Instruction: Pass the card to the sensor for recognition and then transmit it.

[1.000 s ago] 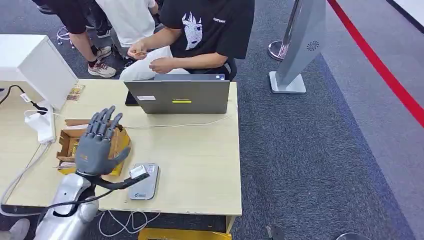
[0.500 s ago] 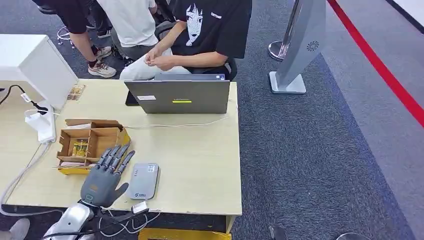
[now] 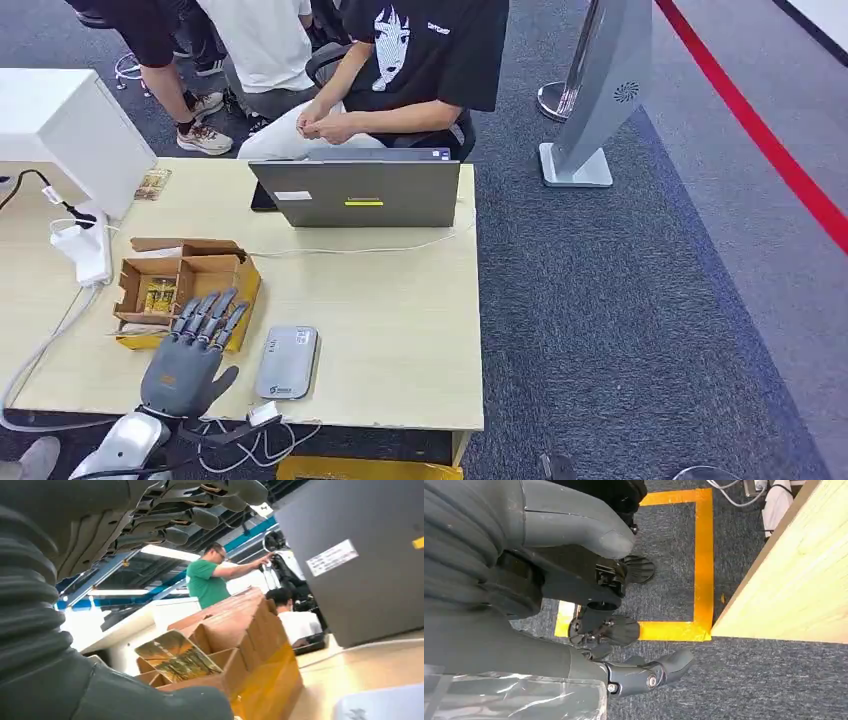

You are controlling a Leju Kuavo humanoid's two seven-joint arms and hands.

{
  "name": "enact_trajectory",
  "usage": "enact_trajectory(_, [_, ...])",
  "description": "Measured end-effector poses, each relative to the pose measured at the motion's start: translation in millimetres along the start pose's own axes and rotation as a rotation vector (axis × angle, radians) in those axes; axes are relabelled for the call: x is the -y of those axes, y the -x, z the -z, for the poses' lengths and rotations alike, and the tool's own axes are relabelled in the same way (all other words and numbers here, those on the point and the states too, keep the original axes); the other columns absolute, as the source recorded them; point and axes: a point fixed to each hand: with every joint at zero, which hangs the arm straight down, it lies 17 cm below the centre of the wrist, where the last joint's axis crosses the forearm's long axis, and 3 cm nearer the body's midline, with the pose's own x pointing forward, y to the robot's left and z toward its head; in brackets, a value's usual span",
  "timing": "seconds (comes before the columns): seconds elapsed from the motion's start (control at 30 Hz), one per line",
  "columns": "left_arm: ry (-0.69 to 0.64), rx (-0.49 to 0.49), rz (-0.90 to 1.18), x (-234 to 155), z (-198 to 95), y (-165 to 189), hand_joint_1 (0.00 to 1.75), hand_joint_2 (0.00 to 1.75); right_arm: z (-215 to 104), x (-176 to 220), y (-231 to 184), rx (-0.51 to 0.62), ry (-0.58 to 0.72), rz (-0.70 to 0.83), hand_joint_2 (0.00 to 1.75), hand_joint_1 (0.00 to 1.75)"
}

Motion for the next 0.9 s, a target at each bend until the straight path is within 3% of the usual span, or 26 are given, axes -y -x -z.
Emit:
enact_trajectory(0.37, [0.038,-0.089,0.001,21,-4,41,0.00,1.75,0,0,0,0.001,-0.002,-0.006,1.75,0.00])
enact_trajectory(0.9, [0.054,-0.115,0.002,34,-6,50,0.00,1.75,0,-1,0,0.001,-0.006,-0.013,1.75,0.00])
